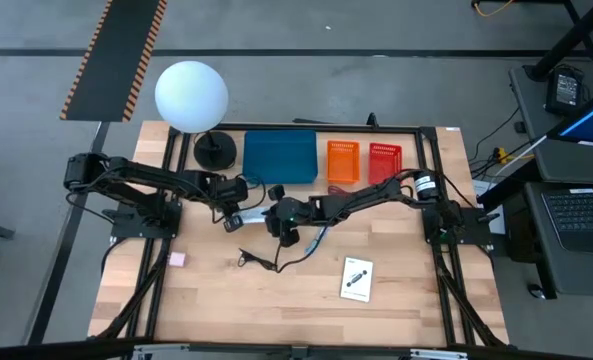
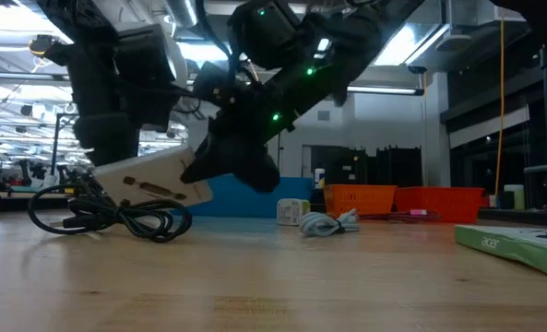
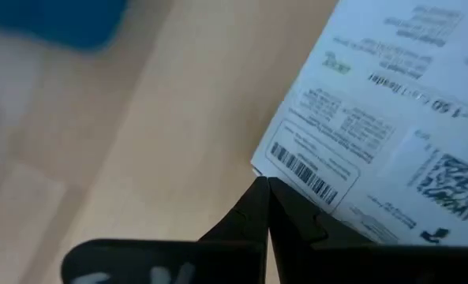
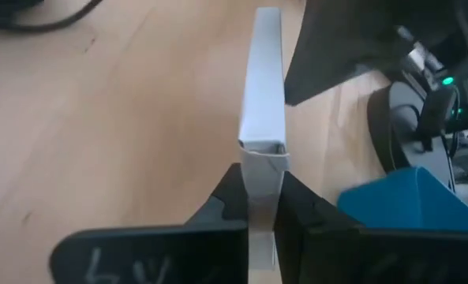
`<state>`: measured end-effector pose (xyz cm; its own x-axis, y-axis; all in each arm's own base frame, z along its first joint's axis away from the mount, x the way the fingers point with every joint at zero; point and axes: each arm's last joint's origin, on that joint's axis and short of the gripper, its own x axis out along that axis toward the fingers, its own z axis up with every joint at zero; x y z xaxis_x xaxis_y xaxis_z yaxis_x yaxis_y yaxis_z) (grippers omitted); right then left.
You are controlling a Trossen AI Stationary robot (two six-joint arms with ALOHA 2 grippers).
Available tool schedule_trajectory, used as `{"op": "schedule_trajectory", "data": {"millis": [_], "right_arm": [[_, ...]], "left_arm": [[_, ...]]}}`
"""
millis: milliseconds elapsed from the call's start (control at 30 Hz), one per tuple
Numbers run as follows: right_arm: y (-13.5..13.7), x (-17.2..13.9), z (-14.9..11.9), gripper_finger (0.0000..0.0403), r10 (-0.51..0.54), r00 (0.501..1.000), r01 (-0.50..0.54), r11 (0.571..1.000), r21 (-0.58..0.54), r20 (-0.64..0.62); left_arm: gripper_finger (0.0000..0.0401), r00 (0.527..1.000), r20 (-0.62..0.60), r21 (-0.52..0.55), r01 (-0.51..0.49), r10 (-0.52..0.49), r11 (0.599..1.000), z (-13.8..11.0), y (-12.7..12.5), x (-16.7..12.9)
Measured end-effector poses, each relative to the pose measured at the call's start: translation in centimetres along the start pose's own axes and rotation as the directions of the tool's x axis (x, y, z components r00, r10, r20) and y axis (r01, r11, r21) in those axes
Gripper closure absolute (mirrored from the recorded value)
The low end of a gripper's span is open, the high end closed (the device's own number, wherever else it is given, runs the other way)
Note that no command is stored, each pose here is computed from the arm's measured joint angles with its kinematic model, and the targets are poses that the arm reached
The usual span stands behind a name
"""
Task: Pick and place items into bin
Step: Put the left white card reader box into the orange bin
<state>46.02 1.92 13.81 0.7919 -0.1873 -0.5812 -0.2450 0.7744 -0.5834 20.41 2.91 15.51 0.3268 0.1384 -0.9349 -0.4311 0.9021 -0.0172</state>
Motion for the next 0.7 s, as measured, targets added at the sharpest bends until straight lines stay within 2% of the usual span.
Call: {"op": "schedule_trajectory", "data": {"millis": [200,333,500,700], "right_arm": [[-0.3,-1.7,0.7,0.0391,0.026,0.999,-0.026,1.000,0.004,-0.029],[-0.2,-3.1,1.2,0.0391,0.009,0.995,-0.011,1.000,-0.013,-0.101],[0.3,-4.3,1.5,0.0391,0.023,0.987,-0.021,1.000,0.015,-0.156],[0.7,-5.2,1.8,0.0391,0.004,0.986,-0.001,1.000,0.016,-0.167]], "left_arm": [[0.0399,0.998,0.066,0.048,0.017,-0.020,0.999,-0.1,-0.3,-1.5],[0.0400,0.990,0.137,0.110,0.010,-0.025,0.994,-0.2,-0.6,-2.8],[0.0400,0.964,0.265,0.152,-0.054,0.012,0.987,-0.4,-1.1,-4.5],[0.0400,0.917,0.400,0.210,-0.080,-0.011,0.975,-0.4,-2.1,-6.2]]}}
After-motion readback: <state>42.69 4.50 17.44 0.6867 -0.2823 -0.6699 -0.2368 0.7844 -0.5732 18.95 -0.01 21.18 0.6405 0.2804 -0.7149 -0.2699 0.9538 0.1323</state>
